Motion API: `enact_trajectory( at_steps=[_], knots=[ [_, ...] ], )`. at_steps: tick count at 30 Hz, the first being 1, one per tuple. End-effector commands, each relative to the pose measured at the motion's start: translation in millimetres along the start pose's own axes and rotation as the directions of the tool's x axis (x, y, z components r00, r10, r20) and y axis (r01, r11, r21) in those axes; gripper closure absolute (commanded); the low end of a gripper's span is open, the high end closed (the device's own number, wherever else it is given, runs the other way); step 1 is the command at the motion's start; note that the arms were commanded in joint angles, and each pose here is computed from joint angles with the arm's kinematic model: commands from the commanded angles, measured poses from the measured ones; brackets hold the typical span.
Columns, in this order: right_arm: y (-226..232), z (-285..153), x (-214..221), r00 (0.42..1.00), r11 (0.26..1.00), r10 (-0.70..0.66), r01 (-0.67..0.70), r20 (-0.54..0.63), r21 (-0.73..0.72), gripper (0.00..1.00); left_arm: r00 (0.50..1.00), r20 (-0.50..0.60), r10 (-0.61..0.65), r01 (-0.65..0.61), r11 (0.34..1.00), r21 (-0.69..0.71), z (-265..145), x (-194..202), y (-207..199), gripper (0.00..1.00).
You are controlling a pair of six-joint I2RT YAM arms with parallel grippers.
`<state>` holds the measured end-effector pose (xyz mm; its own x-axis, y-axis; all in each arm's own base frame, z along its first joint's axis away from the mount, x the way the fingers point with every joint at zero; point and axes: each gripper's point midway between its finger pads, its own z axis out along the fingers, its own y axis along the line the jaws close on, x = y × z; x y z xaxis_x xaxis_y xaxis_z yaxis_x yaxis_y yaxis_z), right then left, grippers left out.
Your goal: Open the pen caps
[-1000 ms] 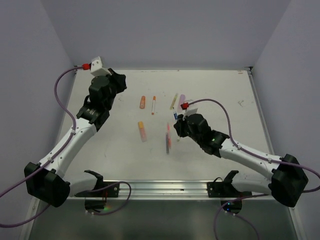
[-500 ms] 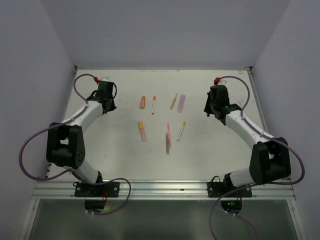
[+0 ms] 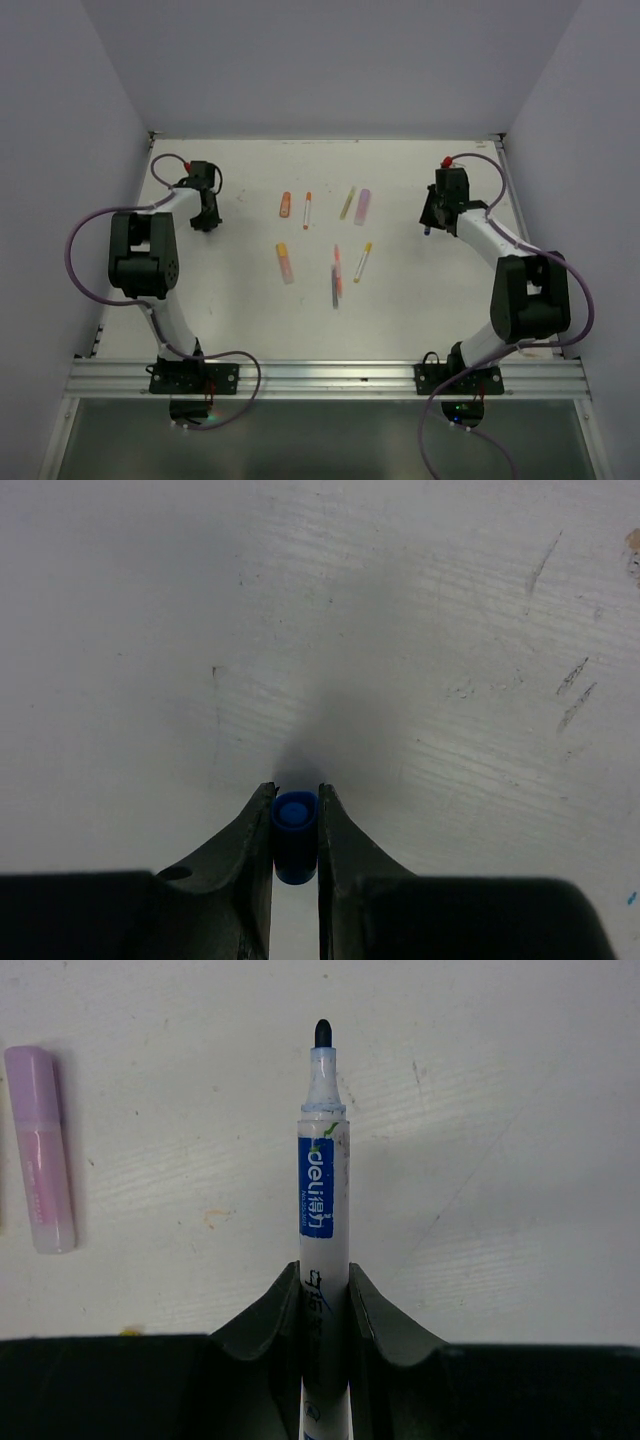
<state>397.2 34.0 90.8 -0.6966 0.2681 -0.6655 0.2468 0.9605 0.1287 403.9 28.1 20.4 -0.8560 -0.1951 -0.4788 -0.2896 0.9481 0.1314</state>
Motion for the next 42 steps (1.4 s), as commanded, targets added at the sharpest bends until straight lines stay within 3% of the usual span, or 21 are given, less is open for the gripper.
enact_trajectory(
  at_steps=[1, 7, 18, 19, 24, 25, 42],
  knots=[
    [8.8, 2.4, -13.6, 1.000, 0.999, -0.007, 0.008, 0.018, -0.045, 1.00, 0.998, 0.000, 0.055, -0.055, 0.998, 0.021, -2.7, -12.9, 5.0, 0.93],
    [15.0, 4.6, -14.8, 1.000, 0.997, 0.004, -0.004, 0.006, -0.071, 1.00, 0.999, -0.039, 0.031, -0.029, 0.998, 0.059, 11.0, -3.6, 15.5, 0.83],
    [12.8, 5.3, -9.4, 1.000, 0.998, -0.008, 0.007, -0.011, -0.062, 1.00, 0.995, -0.091, 0.033, -0.028, 0.998, 0.056, 23.8, 10.6, 18.8, 0.75],
    [12.7, 5.2, -9.1, 1.000, 0.998, -0.004, 0.003, -0.013, -0.064, 1.00, 0.995, -0.090, 0.034, -0.029, 0.998, 0.054, 23.7, 10.5, 18.8, 0.66],
    [12.5, 6.1, -8.5, 1.000, 0.998, -0.010, 0.008, -0.022, -0.061, 1.00, 0.994, -0.105, 0.028, -0.022, 0.998, 0.055, 25.7, 14.6, 18.4, 0.64],
    [12.3, 6.5, -8.2, 1.000, 0.998, -0.013, 0.012, -0.027, -0.059, 1.00, 0.994, -0.105, 0.028, -0.022, 0.998, 0.058, 26.2, 14.7, 17.7, 0.54],
    [-0.9, 44.3, 15.1, 0.971, 0.990, -0.137, 0.142, -0.194, 0.011, 0.88, 0.995, -0.101, 0.017, -0.010, 0.997, 0.078, 23.5, 10.2, 13.7, 0.52]
  ],
)
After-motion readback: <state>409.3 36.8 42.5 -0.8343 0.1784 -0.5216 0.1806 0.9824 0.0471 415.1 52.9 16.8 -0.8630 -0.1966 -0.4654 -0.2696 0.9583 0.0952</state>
